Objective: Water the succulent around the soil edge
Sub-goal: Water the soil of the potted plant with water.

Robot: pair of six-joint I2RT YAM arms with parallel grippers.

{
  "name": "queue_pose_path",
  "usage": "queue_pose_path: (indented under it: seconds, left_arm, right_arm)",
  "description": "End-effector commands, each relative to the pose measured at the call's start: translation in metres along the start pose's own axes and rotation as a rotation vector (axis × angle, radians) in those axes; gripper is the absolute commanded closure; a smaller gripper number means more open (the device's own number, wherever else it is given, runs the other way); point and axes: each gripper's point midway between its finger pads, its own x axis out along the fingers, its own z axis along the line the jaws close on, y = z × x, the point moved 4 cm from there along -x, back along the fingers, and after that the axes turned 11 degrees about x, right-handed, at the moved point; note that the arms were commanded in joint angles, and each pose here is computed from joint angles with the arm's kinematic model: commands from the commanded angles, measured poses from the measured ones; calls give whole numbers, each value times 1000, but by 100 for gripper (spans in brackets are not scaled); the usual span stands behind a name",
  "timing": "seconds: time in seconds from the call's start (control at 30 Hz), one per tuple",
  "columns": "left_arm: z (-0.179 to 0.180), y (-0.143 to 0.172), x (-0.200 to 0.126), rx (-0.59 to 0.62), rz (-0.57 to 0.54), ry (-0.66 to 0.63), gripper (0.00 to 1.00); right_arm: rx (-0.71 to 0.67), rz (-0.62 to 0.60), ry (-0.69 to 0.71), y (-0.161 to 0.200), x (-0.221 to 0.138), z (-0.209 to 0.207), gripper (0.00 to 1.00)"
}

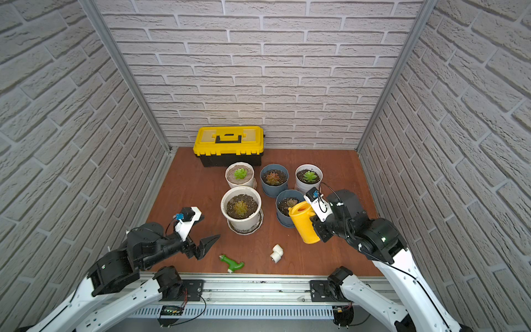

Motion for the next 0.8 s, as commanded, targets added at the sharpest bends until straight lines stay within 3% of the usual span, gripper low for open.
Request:
queue_pose_path:
  seconds: [0.0, 0.27, 0.77]
  left_arm:
    - [-11, 1, 11, -16, 17, 88, 2]
    - [-16, 10, 31, -35, 136, 139, 2]
    - [-10, 12, 30, -39, 121, 100, 2]
  right_arm:
    - [-9, -35, 12, -20, -1, 0, 98]
    - [4, 33, -7, -39, 14, 7, 97]
    - [31, 90, 8, -78, 31, 11, 98]
